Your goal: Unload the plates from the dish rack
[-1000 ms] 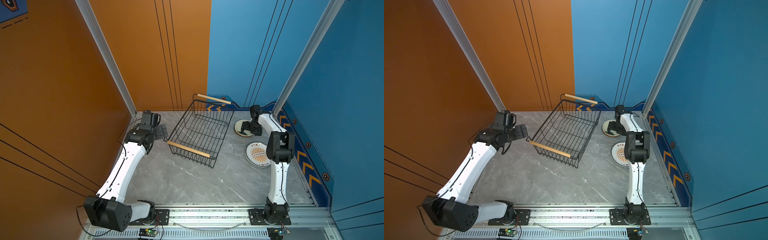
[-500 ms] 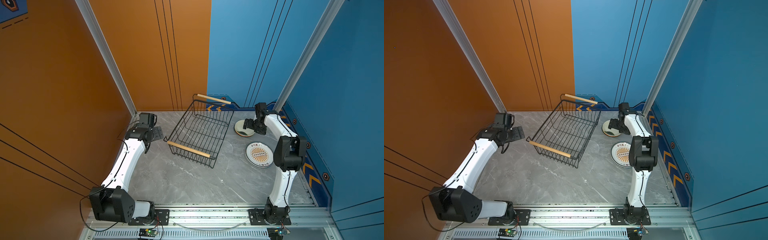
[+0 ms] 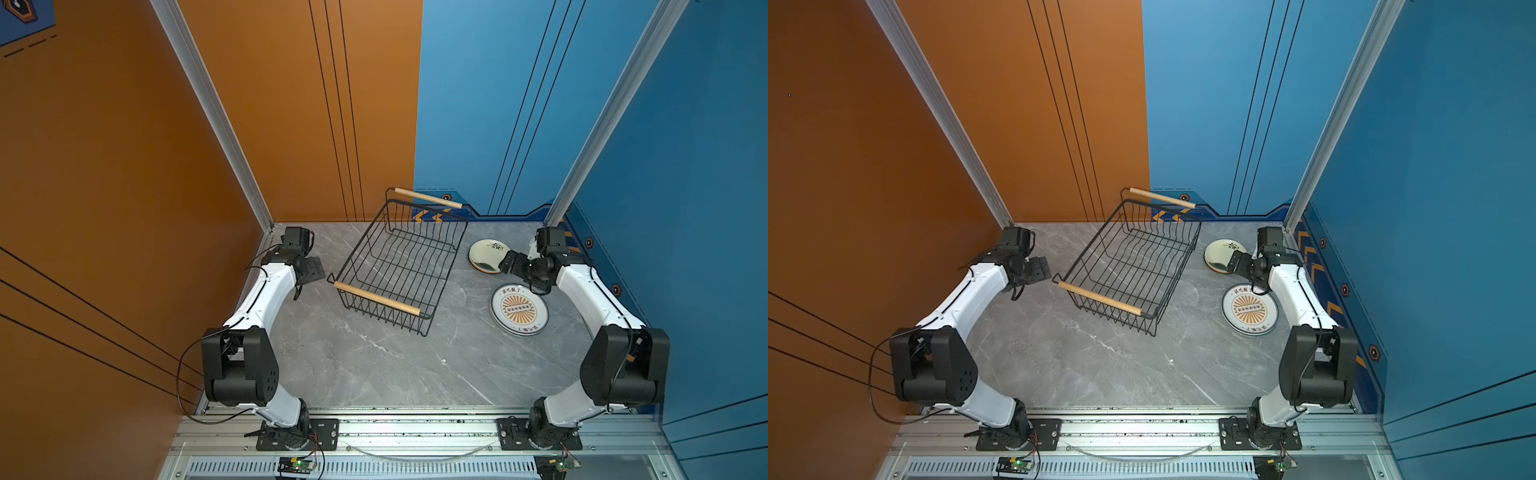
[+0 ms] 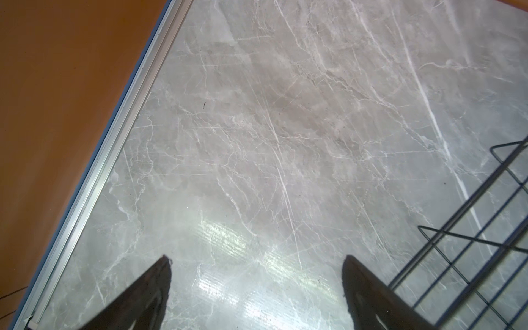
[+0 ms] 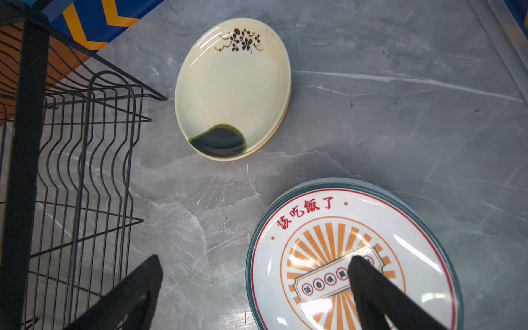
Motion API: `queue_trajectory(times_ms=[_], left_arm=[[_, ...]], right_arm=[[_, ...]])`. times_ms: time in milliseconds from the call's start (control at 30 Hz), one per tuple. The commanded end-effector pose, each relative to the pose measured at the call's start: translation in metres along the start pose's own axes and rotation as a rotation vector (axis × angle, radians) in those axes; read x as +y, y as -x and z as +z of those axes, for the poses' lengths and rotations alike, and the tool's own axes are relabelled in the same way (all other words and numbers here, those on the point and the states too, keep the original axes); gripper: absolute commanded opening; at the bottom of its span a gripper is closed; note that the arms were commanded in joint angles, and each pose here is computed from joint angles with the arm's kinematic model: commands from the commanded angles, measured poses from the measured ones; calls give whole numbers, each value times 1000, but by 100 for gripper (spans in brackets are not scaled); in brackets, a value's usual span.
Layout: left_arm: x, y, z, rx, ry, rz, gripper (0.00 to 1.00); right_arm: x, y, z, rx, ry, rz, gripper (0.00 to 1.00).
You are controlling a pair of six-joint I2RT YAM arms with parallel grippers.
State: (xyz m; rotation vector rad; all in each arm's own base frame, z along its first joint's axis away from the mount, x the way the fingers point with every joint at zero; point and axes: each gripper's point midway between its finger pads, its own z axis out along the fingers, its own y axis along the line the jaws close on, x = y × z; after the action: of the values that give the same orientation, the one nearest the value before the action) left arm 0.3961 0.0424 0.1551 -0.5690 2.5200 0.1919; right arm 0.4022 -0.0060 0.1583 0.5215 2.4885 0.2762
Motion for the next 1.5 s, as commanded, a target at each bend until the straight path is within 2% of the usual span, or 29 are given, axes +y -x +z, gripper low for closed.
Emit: queue_trajectory(times_ms=[0,267,567,800,1067,1200,1333,1367,1433,1467], left_arm=[[-9,14,3,-17,-28,17,93],[-33,2,19,16,-59,88,93],[-64,-22,14,18,-119,194,92],[-79,-57,4,48,-195,245,92],[-92,-84,-17,47,-287,323,93],[-80,-69,-20,-33,-234,327,93],[-59,-29,-22,-185,-172,248,93],[-52,-31,-16,-194,-162,237,93],[-50,-21,-19,-303,-160,256,92],[-51,-11,-24,-402,-162,262,93]], right_arm=[[5,2,-8,-71,36,10,100],[-12,-4,-19,-176,-35,9,100],[-33,-8,-23,-252,-126,3,100],[-31,-6,-19,-318,-91,-19,100],[-18,-6,-21,-442,-59,-138,100],[-16,-5,-18,-483,-65,-154,100],[-17,-4,-8,-486,-78,-172,100],[-19,-3,-5,-487,-88,-175,100],[-23,-2,1,-491,-113,-183,100],[-25,-2,4,-493,-127,-190,100]])
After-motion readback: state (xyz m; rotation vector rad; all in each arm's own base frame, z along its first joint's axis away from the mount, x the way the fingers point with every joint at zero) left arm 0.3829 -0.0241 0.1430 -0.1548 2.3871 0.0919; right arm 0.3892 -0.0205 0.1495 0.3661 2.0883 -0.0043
